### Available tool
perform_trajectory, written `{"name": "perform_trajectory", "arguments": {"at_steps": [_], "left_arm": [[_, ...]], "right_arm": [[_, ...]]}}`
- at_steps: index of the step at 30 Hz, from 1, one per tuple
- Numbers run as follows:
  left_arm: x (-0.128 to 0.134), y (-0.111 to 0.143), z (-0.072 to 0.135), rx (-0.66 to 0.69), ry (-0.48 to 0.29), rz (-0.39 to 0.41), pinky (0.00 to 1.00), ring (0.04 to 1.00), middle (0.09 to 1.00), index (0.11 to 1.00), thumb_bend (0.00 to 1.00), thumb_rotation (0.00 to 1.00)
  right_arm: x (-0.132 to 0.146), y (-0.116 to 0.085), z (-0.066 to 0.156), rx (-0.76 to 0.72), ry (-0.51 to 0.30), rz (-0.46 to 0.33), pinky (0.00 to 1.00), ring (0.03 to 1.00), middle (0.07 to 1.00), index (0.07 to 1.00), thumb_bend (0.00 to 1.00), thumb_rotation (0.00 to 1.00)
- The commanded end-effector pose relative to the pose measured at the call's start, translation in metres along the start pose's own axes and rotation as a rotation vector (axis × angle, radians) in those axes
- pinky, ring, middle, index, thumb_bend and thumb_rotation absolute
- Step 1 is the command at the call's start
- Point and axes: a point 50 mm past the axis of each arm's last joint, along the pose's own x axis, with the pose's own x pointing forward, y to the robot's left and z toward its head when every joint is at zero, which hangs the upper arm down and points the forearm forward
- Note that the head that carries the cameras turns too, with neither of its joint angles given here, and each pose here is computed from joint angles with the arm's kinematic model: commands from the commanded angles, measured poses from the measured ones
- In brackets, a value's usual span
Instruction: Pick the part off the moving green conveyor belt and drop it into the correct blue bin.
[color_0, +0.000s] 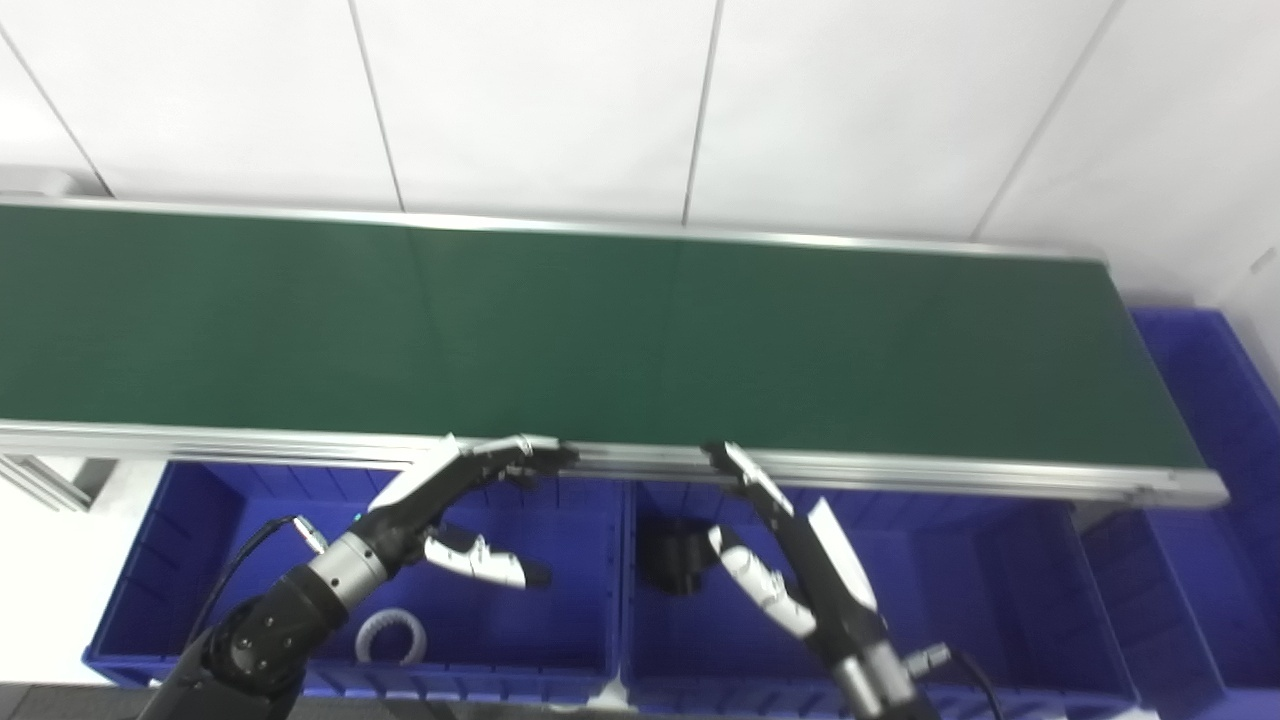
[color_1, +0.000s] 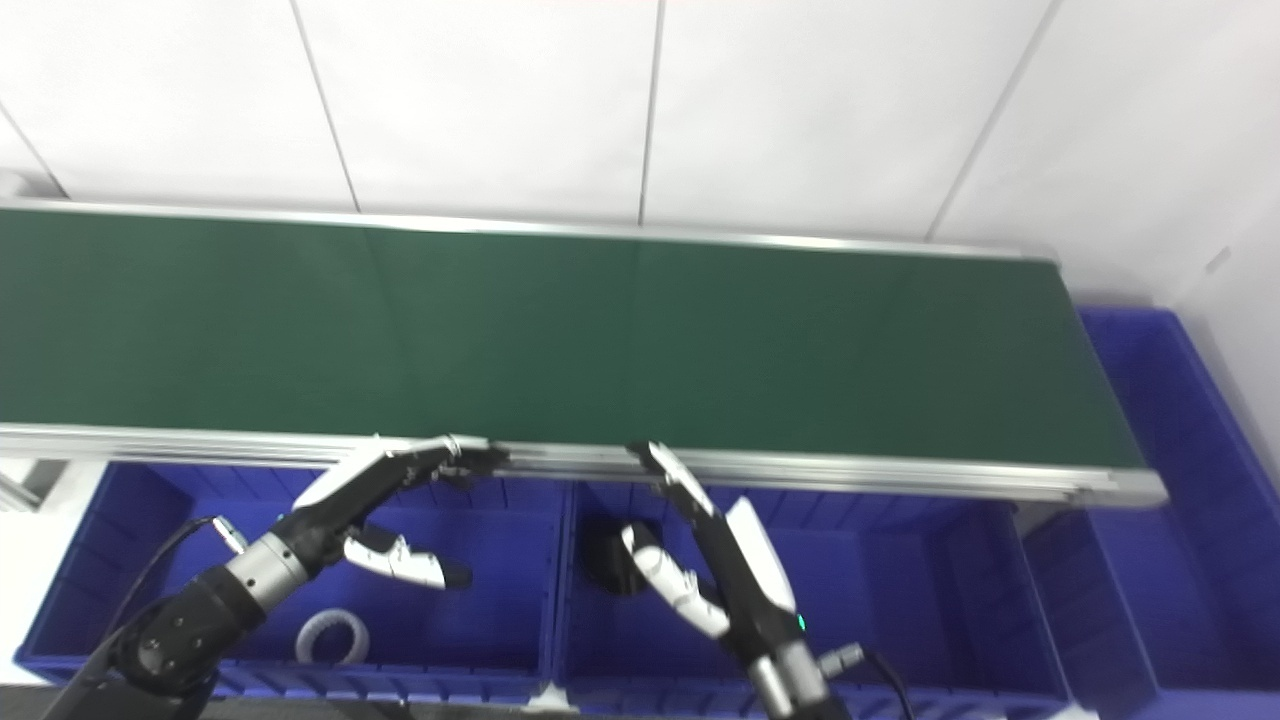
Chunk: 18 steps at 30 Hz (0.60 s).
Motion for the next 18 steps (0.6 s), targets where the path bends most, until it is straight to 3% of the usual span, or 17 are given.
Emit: {"name": "perform_trajectory", "arguments": {"at_steps": [1, 10, 18], "left_arm": [[0.001, 0.006, 0.016, -0.048, -0.124, 0.037, 0.84, 0.916, 0.943, 0.920, 0.49, 0.51], [-0.001, -0.004, 0.026, -0.124, -0.153, 0.039, 0.94, 0.982, 1.000, 0.990, 0.48, 0.68], [-0.004, -0.005, 0.035, -0.122, -0.165, 0.042, 0.97, 0.996, 1.000, 0.991, 0.47, 0.70]], "right_arm": [[0.007, -0.002, 0.004, 0.001, -0.021, -0.001, 0.88, 0.925, 0.949, 0.932, 0.37, 0.93], [0.006, 0.002, 0.003, -0.025, -0.016, 0.013, 0.88, 0.926, 0.956, 0.939, 0.36, 0.93], [0.007, 0.003, 0.004, -0.031, -0.011, 0.020, 0.87, 0.928, 0.963, 0.945, 0.36, 0.93]]}}
